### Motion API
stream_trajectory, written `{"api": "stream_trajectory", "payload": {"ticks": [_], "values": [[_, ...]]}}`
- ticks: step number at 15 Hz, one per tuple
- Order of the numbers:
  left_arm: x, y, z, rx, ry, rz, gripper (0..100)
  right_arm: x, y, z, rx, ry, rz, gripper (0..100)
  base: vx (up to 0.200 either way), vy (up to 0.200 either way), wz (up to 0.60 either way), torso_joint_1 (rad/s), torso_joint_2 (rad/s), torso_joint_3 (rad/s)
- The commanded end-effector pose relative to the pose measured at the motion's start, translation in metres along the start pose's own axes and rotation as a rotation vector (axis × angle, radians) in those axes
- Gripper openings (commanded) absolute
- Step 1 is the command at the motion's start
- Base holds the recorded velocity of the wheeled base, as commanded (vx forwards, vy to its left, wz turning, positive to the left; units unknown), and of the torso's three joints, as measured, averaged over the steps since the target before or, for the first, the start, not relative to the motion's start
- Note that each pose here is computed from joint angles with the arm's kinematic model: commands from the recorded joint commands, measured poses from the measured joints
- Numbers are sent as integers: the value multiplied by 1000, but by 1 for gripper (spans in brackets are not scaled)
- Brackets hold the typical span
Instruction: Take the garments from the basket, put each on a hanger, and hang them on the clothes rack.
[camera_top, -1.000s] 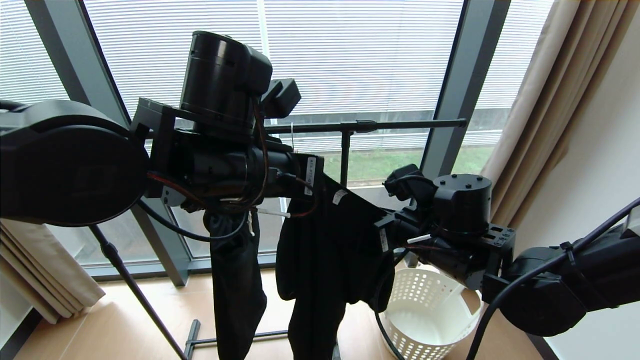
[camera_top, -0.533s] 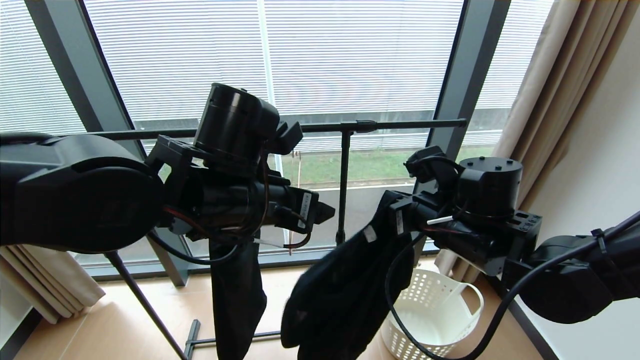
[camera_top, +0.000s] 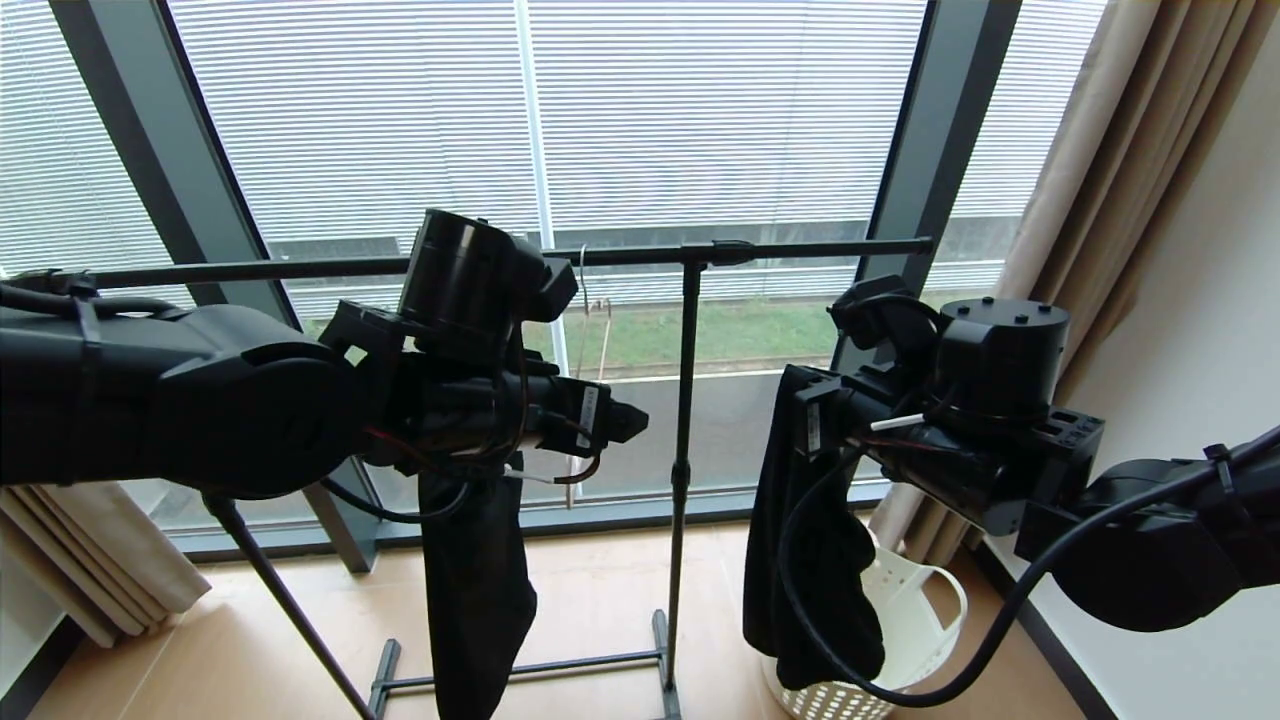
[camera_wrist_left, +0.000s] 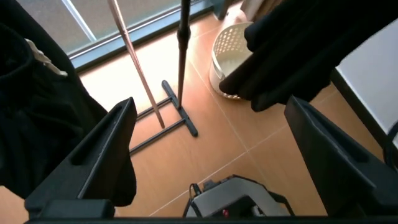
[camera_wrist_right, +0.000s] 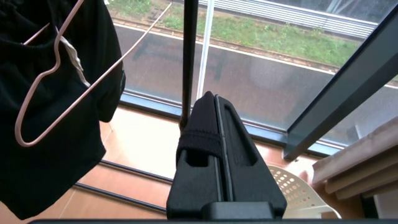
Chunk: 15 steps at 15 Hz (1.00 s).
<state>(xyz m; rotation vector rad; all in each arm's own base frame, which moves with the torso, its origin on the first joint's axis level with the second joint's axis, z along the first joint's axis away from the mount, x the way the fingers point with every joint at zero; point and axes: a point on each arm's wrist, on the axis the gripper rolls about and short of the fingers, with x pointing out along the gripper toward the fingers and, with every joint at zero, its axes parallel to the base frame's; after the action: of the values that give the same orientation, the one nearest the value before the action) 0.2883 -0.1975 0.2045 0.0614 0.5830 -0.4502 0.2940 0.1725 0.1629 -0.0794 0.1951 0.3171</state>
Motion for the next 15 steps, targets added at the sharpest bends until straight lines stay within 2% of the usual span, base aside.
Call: {"api": "stream_trajectory", "payload": {"ticks": [1, 6, 15], "values": [[21, 9, -7, -10, 36, 30, 100, 0, 0, 0, 0, 0, 1, 0, 0, 0, 0, 0, 0, 0], [56, 33, 1, -48, 26, 100, 100, -1, 0, -1, -1, 2, 1, 0, 0, 0, 0, 0, 0, 0], [108, 44, -2, -58, 43, 187, 100, 0, 0, -2, -2, 6, 1, 0, 0, 0, 0, 0, 0, 0]]}}
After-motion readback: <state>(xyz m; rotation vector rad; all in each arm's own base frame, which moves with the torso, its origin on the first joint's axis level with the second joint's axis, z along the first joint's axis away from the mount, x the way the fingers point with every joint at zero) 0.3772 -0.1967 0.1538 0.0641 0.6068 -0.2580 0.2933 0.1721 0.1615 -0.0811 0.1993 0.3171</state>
